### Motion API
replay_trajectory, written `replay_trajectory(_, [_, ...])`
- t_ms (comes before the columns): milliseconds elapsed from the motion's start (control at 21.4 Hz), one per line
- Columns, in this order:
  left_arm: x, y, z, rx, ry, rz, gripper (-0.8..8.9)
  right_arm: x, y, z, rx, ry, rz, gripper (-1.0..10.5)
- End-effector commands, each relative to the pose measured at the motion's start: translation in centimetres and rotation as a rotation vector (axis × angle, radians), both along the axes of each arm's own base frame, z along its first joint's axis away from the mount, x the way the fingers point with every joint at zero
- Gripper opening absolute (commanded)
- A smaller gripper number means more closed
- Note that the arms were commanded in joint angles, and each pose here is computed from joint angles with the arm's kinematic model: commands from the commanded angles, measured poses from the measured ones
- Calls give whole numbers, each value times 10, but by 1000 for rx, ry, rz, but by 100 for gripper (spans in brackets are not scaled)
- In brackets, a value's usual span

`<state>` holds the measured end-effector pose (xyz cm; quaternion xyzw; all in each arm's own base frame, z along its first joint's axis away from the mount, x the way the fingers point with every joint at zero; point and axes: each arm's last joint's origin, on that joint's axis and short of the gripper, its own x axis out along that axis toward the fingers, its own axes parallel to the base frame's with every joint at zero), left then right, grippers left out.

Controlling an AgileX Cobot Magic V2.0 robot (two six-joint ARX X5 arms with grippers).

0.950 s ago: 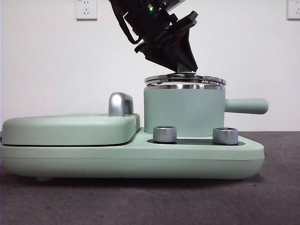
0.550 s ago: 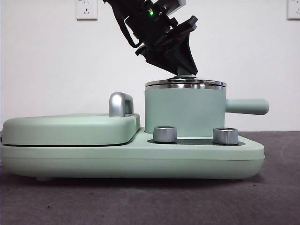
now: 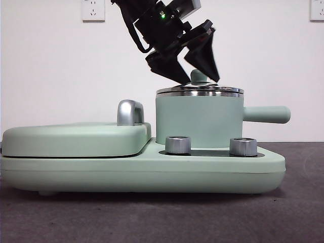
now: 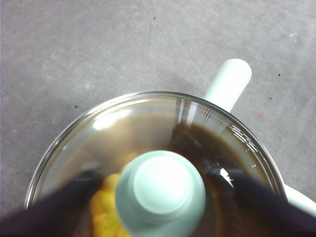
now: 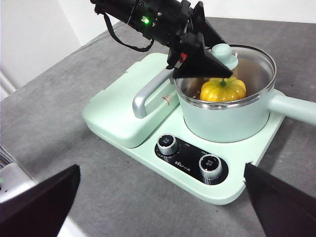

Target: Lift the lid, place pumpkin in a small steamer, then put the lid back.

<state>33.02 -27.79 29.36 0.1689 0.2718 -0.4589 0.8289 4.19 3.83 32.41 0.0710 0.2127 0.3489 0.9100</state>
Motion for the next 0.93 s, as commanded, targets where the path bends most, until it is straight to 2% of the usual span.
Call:
replay_trajectory(47, [-4, 2, 18, -41, -15, 16, 608, 0, 0, 3, 21, -1, 4, 527])
replay_trajectory(233, [-32, 27, 57, -44, 20, 38, 605, 0, 0, 2, 19, 3, 4, 528])
replay_trajectory(373, [-68, 56, 90, -33, 90, 69, 602, 0, 0, 2, 19, 3, 5, 528])
replay_trajectory(560, [-120, 98, 126, -17, 122, 77, 601, 0, 0, 2, 20, 4, 7, 528])
replay_trajectory(747, [-166, 136, 140, -24, 176, 113, 598, 0, 0, 2, 19, 3, 6, 528])
replay_trajectory(933, [-194, 159, 130, -71, 179, 141, 595, 0, 0, 2, 20, 4, 7, 528])
